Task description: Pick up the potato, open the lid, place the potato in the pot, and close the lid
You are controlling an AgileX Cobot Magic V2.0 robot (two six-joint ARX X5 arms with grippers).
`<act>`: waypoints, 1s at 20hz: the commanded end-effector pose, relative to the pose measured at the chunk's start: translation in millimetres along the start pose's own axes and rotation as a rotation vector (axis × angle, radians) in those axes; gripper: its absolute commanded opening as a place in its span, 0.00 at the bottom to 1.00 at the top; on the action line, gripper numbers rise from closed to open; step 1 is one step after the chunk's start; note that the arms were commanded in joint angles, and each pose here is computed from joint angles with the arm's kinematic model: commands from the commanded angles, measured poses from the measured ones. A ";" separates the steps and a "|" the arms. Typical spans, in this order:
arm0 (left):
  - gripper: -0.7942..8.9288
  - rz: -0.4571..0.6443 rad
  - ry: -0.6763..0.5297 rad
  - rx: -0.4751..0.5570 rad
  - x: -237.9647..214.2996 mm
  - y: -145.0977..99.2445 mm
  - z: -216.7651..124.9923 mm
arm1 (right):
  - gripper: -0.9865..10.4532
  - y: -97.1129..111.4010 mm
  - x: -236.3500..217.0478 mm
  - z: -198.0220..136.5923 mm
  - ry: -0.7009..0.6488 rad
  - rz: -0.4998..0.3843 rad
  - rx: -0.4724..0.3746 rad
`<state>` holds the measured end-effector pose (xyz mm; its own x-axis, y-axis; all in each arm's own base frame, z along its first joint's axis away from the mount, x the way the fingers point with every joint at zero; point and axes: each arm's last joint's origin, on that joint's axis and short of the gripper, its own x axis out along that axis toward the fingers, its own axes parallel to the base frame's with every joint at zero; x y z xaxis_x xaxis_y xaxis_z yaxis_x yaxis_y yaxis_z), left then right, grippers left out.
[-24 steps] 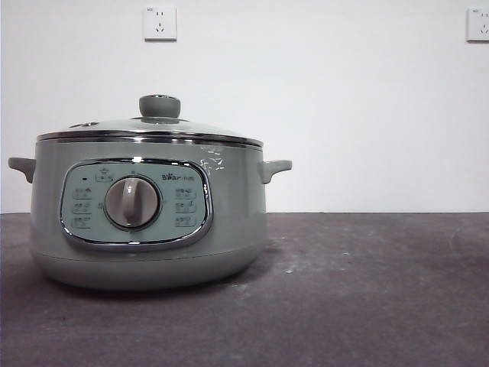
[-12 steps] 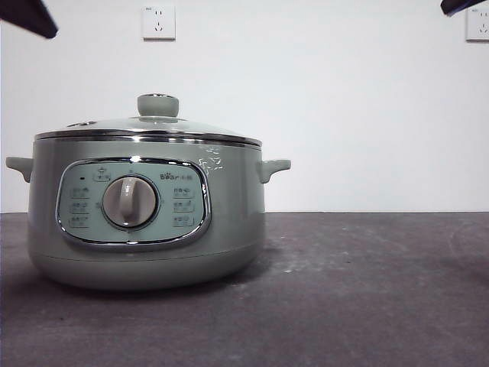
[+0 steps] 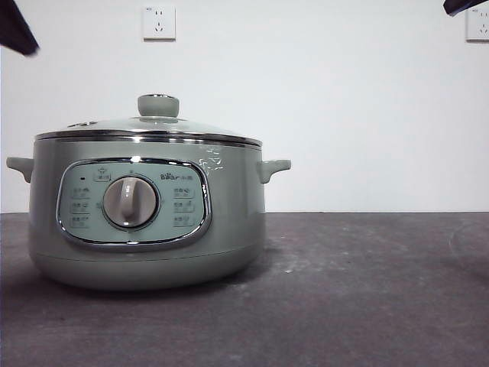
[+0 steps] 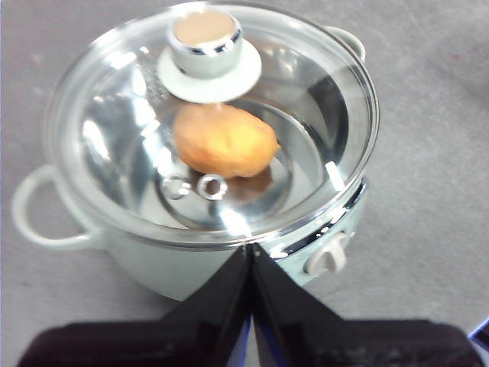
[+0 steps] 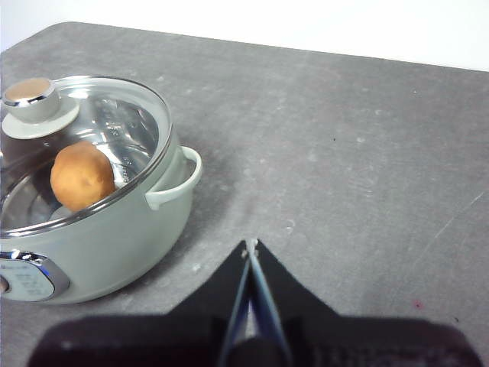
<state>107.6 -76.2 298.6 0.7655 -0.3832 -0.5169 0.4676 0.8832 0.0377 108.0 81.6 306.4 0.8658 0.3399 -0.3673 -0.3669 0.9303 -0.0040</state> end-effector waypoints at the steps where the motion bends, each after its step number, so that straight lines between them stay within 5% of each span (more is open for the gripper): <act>1: 0.08 0.053 -0.102 -0.014 -14.4 11.4 0.7 | 0.07 0.1 0.7 -1.4 -0.001 -0.002 0.013; 8: 0.08 0.337 -0.400 -0.208 -11.9 50.1 -51.1 | 0.07 0.1 0.7 -1.4 -0.001 -0.001 0.013; 14: 0.08 0.461 -0.350 -0.266 21.5 59.4 -122.4 | 0.07 0.1 0.7 -1.4 -0.001 -0.001 0.013; 20: 0.08 0.467 -0.328 -0.278 39.0 58.1 -154.9 | 0.07 0.1 0.7 -1.4 -0.001 -0.001 0.013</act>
<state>95.7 1.8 150.3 0.9764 0.0356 -0.2129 -0.0463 0.9979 -0.0455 108.0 81.6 306.4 0.8659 0.3396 -0.3673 -0.3664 0.9304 -0.0036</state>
